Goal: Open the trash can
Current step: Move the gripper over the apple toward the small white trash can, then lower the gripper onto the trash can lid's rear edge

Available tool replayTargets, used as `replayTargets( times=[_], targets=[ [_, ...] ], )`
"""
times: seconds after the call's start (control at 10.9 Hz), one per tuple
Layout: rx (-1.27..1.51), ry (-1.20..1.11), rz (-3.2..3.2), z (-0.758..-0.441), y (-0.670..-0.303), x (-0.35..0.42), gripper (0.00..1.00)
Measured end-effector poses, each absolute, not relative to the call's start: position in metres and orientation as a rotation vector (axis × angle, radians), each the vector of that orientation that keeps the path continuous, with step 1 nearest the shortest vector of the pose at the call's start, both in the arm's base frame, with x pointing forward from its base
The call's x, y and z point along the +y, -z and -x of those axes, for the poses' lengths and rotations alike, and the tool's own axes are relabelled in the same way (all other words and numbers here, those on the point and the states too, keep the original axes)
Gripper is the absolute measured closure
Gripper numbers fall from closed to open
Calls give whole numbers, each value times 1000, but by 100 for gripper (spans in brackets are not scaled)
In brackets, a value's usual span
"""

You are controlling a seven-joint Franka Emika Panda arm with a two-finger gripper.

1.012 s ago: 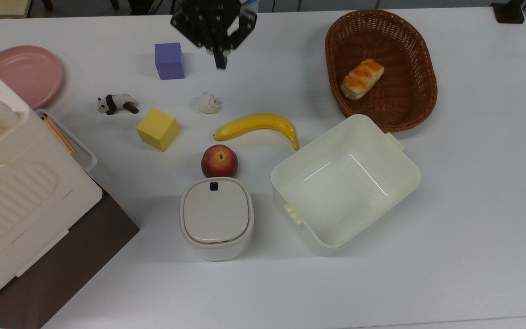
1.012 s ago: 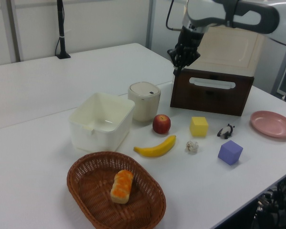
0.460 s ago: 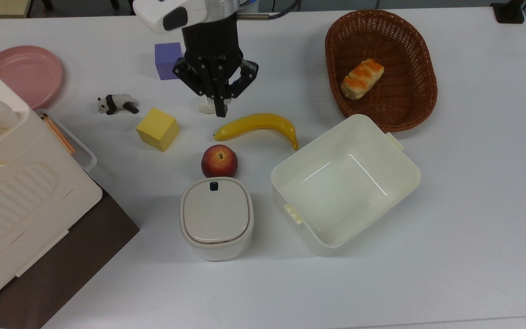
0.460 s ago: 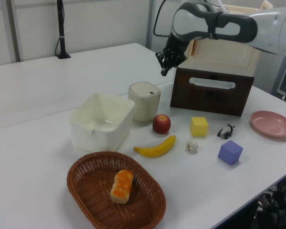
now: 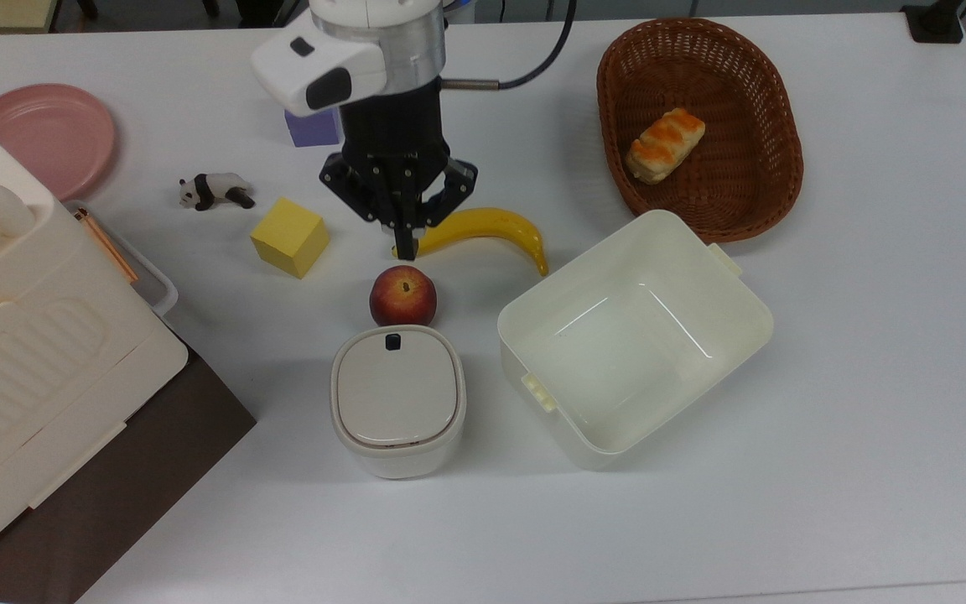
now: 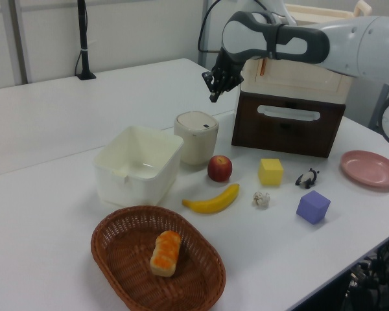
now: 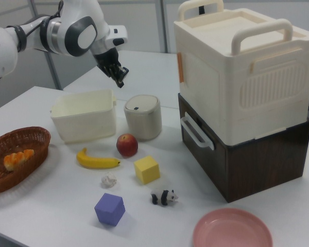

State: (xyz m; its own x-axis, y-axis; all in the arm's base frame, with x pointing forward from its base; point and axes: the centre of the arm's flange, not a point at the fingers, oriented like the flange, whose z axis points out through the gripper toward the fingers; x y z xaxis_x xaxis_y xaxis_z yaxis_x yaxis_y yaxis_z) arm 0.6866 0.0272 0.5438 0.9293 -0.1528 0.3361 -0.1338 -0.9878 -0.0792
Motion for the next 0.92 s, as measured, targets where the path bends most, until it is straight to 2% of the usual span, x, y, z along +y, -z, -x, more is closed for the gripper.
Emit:
replayTargets(
  times=[0.92],
  targets=[
    [202, 534, 3097, -706, -502, 24, 99]
  ],
)
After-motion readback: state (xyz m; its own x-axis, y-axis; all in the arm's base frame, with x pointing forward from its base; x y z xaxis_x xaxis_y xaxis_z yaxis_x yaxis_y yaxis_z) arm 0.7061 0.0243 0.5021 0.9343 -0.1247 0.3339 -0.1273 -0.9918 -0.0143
